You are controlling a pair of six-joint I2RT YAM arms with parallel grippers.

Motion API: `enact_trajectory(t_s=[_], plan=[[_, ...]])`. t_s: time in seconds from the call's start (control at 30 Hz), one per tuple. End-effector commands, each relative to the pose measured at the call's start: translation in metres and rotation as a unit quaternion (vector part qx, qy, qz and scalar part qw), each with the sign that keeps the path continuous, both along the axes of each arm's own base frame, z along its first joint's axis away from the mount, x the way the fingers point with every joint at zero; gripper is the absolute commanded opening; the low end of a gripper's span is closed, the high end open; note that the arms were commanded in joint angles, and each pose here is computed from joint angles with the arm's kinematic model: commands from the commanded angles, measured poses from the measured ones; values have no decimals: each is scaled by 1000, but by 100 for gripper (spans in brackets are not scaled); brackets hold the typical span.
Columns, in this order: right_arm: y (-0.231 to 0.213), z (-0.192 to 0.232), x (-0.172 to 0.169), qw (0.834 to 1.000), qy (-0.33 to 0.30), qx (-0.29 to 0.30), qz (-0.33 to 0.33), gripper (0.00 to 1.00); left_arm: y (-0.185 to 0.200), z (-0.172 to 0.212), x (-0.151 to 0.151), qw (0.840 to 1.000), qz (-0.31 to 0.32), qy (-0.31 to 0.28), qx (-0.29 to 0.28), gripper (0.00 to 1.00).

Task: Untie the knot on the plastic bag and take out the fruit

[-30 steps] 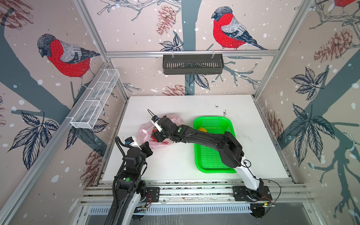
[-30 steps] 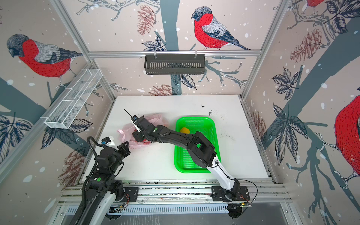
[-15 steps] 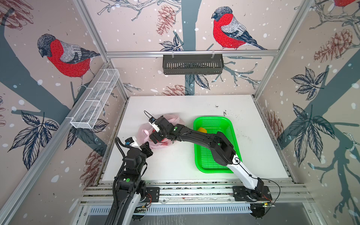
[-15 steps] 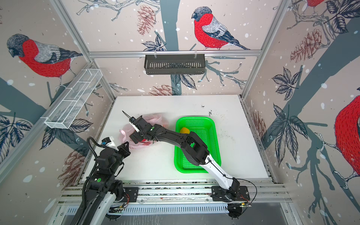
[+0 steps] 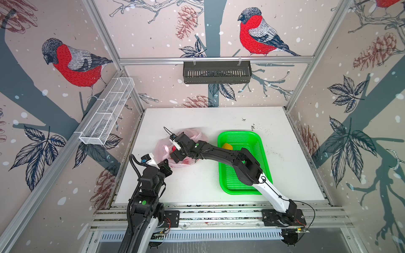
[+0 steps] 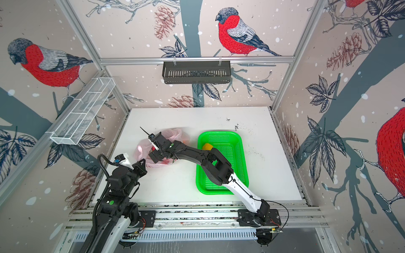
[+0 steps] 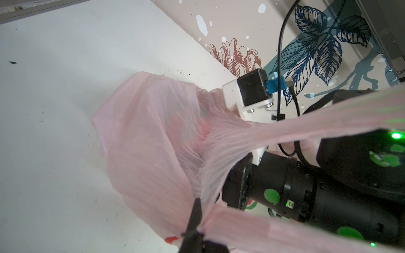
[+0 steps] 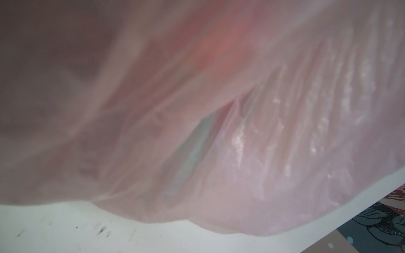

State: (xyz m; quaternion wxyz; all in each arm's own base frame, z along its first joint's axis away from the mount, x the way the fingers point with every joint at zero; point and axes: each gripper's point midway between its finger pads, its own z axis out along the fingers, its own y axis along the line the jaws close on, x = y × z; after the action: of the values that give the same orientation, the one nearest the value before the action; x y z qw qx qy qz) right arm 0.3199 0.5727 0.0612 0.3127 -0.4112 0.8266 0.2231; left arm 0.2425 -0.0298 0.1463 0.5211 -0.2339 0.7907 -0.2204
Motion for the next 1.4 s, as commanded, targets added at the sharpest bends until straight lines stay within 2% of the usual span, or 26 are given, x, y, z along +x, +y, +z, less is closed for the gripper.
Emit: enact_trajectory(t_s=[0.0,0.4,0.8,1.0,1.37], plan=[[0,-3,4,1000,6,7,-13,92,0,7,3,1000,-2,-17,2,0],[-3,-3,4,1000,14,6,-19,71,0,7,3,1000,-2,-19,2,0],[-8,10,2,1000,13,15,-24,55,0,6,3,1000,1,-18,2,0],[-9,19,0,999,11,22,-24,49,1,5,3,1000,2,-19,2,0],[-13,41,-7,999,5,30,-21,48,0,3,4,1000,1,-20,0,0]])
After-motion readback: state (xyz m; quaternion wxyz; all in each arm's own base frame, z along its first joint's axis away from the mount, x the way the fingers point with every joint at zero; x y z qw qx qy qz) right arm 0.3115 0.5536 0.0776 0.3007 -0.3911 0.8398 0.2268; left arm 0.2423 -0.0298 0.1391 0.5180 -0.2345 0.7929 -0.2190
